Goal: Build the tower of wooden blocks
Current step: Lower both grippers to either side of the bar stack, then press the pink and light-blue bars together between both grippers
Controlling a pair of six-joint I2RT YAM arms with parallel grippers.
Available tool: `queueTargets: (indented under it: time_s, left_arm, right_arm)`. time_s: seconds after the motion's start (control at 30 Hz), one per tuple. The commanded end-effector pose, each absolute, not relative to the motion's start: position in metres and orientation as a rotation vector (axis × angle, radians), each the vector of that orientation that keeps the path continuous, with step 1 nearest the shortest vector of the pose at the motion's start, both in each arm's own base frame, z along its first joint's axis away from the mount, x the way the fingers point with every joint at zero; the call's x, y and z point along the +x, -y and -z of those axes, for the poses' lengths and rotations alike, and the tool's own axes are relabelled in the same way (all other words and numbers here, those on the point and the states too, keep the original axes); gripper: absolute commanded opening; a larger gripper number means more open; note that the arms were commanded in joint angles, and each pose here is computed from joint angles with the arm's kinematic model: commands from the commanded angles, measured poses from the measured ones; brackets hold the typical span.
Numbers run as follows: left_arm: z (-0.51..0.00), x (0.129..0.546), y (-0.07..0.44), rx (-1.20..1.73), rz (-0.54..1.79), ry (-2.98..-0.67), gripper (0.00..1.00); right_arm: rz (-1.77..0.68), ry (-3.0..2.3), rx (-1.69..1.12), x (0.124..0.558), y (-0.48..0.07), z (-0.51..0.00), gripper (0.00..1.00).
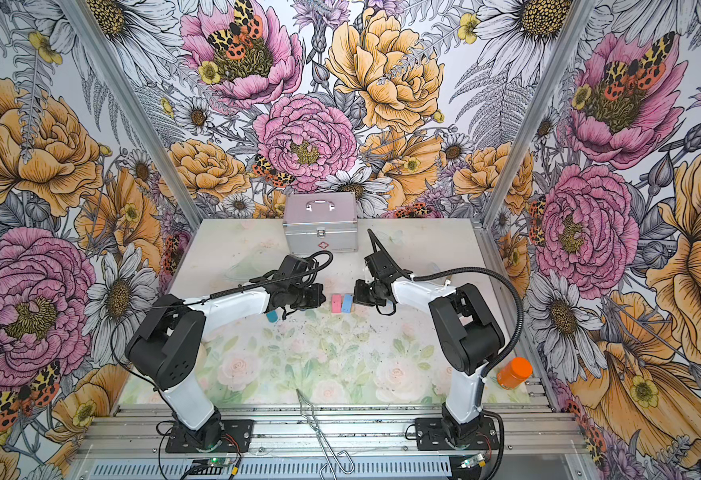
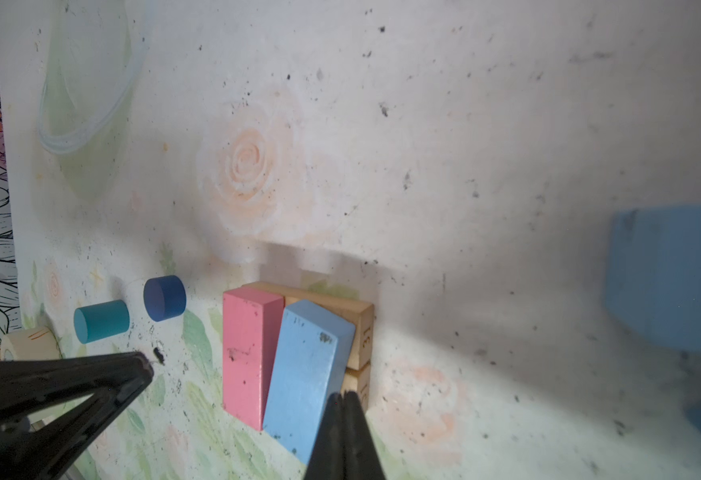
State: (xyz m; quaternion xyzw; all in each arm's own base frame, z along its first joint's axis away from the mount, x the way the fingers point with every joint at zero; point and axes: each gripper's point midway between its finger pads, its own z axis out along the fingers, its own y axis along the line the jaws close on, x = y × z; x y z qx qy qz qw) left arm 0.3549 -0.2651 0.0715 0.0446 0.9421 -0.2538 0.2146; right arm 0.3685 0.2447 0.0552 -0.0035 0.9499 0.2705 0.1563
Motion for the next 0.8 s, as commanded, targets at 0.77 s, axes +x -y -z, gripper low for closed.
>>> queueTargets:
  time_s: [0.77]
  left_arm:
    - [-0.0720, 0.3625, 0.2829, 0.144, 0.750, -2.610, 0.00]
  right_arm:
    - [-0.801, -2.729, 0.017, 0.3725, -0.2475, -0.0421, 0.00]
